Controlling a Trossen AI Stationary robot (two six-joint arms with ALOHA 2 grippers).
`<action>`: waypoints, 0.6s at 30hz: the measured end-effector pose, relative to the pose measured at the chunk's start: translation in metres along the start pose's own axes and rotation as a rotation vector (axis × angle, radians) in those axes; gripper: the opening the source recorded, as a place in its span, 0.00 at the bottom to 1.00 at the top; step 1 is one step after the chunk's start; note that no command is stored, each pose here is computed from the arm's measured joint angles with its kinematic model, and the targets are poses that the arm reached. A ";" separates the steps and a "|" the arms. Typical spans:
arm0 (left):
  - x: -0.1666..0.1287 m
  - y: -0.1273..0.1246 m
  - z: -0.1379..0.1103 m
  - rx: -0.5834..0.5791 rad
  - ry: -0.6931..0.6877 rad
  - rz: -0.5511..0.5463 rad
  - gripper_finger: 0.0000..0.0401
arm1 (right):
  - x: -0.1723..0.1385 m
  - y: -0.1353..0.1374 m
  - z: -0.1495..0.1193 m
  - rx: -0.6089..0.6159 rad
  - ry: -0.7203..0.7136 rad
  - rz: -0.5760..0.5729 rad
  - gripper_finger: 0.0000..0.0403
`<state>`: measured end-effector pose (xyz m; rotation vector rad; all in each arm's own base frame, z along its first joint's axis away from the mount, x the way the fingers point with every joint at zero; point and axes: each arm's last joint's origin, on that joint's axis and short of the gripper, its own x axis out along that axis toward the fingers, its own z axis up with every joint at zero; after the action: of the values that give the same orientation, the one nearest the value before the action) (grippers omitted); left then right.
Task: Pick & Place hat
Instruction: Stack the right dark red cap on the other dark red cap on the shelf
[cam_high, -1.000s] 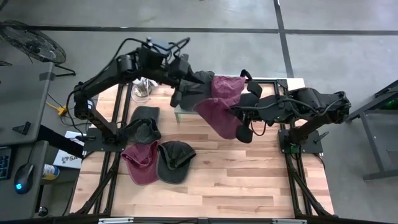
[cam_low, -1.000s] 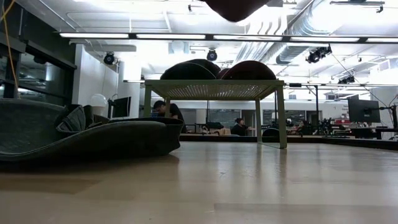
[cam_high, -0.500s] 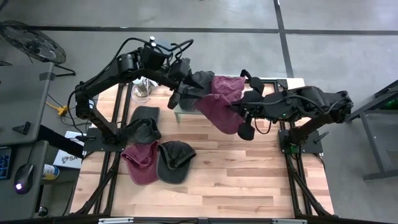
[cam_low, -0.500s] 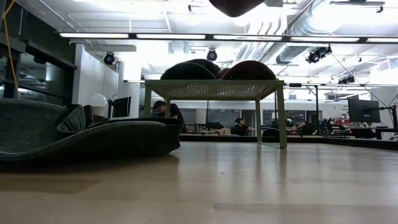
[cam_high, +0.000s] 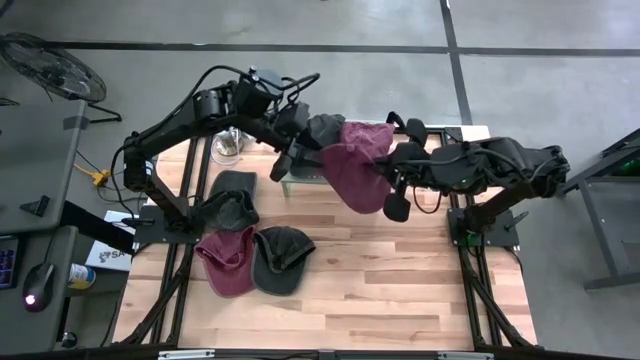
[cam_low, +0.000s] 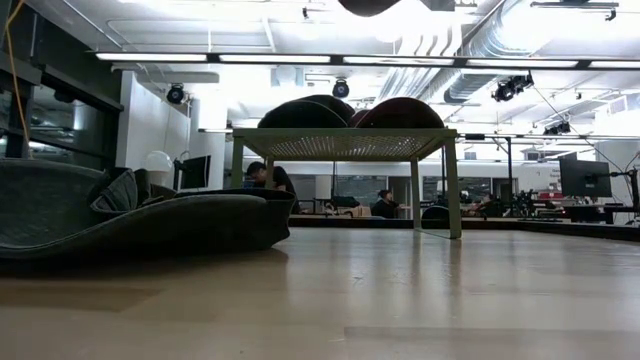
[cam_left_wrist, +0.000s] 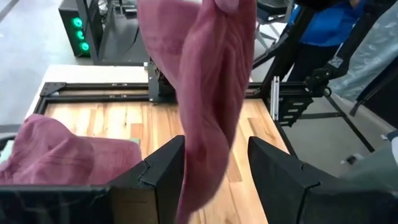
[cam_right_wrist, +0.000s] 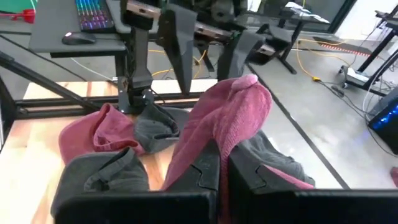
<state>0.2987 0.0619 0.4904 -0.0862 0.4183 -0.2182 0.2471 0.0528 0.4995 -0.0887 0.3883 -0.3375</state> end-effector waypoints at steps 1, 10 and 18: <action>0.001 -0.002 0.000 -0.004 0.005 -0.005 0.44 | -0.001 -0.001 0.000 0.000 -0.003 -0.003 0.00; 0.010 -0.005 -0.004 -0.027 0.048 0.027 0.44 | -0.006 -0.003 0.006 0.004 -0.055 0.001 0.00; 0.022 -0.011 -0.005 -0.020 0.068 0.028 0.43 | -0.007 -0.004 0.006 0.004 -0.056 -0.014 0.00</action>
<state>0.3140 0.0460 0.4781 -0.0925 0.4888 -0.1897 0.2421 0.0510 0.5077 -0.0967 0.3316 -0.3484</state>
